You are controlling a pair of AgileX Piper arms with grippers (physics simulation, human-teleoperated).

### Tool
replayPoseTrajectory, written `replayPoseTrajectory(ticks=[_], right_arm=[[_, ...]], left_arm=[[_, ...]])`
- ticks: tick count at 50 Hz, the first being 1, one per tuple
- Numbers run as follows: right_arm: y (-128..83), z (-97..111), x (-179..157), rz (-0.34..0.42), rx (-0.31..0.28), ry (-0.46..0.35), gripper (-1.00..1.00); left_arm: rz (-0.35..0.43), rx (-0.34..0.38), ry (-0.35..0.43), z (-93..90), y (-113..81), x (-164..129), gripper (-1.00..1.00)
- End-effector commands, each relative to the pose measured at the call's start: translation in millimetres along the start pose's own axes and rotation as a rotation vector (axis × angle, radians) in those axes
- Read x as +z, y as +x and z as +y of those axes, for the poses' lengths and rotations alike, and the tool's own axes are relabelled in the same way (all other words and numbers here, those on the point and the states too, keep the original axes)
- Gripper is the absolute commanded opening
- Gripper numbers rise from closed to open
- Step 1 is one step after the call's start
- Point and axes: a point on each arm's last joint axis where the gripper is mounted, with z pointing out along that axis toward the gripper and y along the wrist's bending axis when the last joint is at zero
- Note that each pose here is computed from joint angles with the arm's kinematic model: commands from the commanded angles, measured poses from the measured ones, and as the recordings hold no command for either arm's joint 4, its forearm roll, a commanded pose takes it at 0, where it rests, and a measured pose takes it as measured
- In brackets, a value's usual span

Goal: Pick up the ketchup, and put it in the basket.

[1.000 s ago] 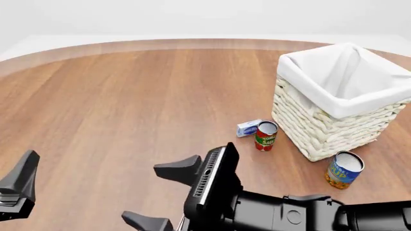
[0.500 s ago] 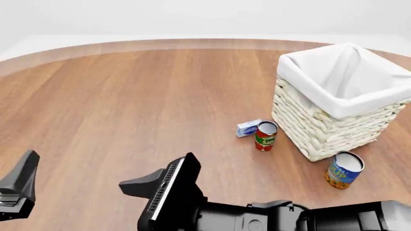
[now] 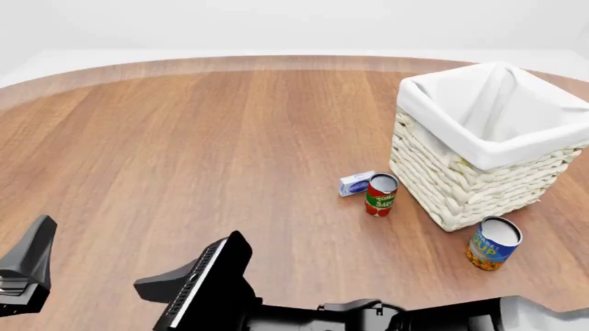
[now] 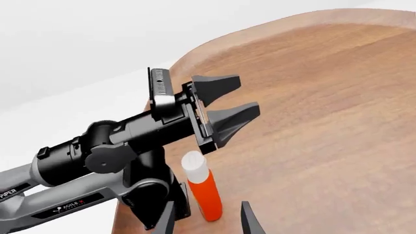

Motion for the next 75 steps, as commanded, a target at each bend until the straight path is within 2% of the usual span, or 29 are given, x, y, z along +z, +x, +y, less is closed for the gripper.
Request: replayPoseTrajectory(ticks=[1,3,4,10,40,52,75], right_arm=[[0,5,9,0.001,0.038,-0.013,1.00],[1,5,11,0.002,0.048,-0.014,1.00],[13,5,36,0.034,0.132,-0.011,1.00],[15,3,39,0.034,0.147,-0.007,1.00],[22,3,57,0.071,0.150,0.002,1.00],[32,2,69,0.099,0.159,0.007,1.00],[38,17,69,0.114,0.154,-0.029,1.00]], left_arm=[[0.000,0.000,0.000,0.0,0.0,0,1.00],[0.000,0.000,0.000,0.0,0.0,0,1.00],[0.000,0.000,0.000,0.0,0.0,0,1.00],[0.000,0.000,0.000,0.0,0.0,0,1.00],[0.000,0.000,0.000,0.0,0.0,0,1.00],[0.000,0.000,0.000,0.0,0.0,0,1.00],[0.000,0.000,0.000,0.0,0.0,0,1.00]])
